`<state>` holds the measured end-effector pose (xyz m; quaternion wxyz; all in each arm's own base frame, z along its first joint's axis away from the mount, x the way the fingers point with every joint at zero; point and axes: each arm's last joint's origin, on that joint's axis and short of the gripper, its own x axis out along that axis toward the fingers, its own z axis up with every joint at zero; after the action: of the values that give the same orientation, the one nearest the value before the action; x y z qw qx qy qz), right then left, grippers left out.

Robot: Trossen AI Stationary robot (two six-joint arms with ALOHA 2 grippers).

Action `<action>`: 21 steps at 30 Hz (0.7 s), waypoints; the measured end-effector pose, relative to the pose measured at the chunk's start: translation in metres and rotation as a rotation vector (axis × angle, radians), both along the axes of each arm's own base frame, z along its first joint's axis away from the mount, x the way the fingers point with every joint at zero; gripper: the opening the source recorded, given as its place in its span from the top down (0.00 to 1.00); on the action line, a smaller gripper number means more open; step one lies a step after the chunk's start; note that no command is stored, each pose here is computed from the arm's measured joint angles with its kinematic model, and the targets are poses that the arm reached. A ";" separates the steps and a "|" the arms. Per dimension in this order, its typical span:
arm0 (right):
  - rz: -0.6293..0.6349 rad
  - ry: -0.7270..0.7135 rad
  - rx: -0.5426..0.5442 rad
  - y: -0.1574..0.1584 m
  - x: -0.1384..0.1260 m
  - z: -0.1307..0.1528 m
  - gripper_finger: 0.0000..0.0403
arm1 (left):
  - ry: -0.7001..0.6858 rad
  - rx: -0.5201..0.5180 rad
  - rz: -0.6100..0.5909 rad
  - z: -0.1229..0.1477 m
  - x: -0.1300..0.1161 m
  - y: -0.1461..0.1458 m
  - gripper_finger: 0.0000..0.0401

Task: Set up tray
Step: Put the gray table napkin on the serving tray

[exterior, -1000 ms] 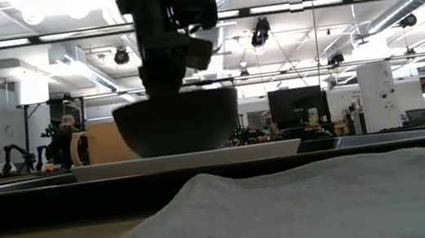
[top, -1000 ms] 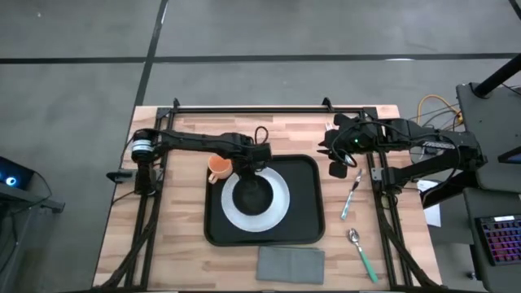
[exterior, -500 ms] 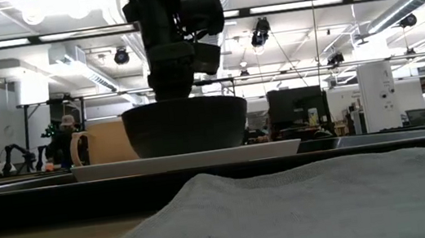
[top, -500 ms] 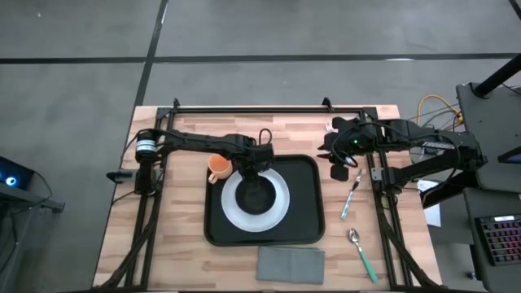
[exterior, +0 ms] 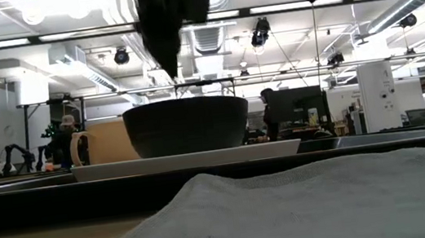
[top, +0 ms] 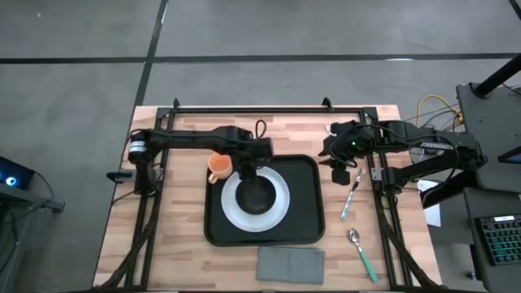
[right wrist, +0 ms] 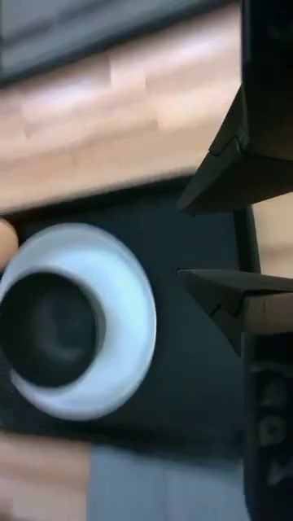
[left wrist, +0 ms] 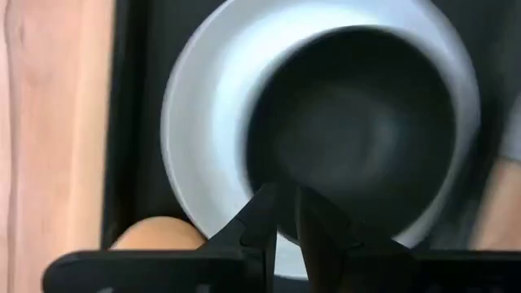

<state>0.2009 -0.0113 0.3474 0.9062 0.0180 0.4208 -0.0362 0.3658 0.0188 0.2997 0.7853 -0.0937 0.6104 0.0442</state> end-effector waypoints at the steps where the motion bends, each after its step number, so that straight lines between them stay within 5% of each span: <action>1: 0.006 -0.001 0.031 0.002 0.000 0.000 0.72 | -0.027 0.008 -0.009 0.010 -0.003 -0.007 0.93; 6: 0.039 0.032 0.096 0.019 0.000 -0.008 0.66 | -0.146 0.072 -0.025 0.046 -0.020 -0.047 0.92; 12: 0.140 0.039 0.145 0.055 0.012 -0.026 0.62 | -0.271 0.135 0.018 0.056 -0.044 -0.092 0.92; 21: 0.174 0.012 0.116 0.087 0.025 -0.028 0.63 | -0.403 -0.093 0.220 0.026 -0.056 -0.144 0.92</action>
<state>0.2263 0.0760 0.3195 0.9009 0.0336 0.4276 0.0671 0.3101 -0.1252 0.3256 0.8766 -0.2024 0.4289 0.0818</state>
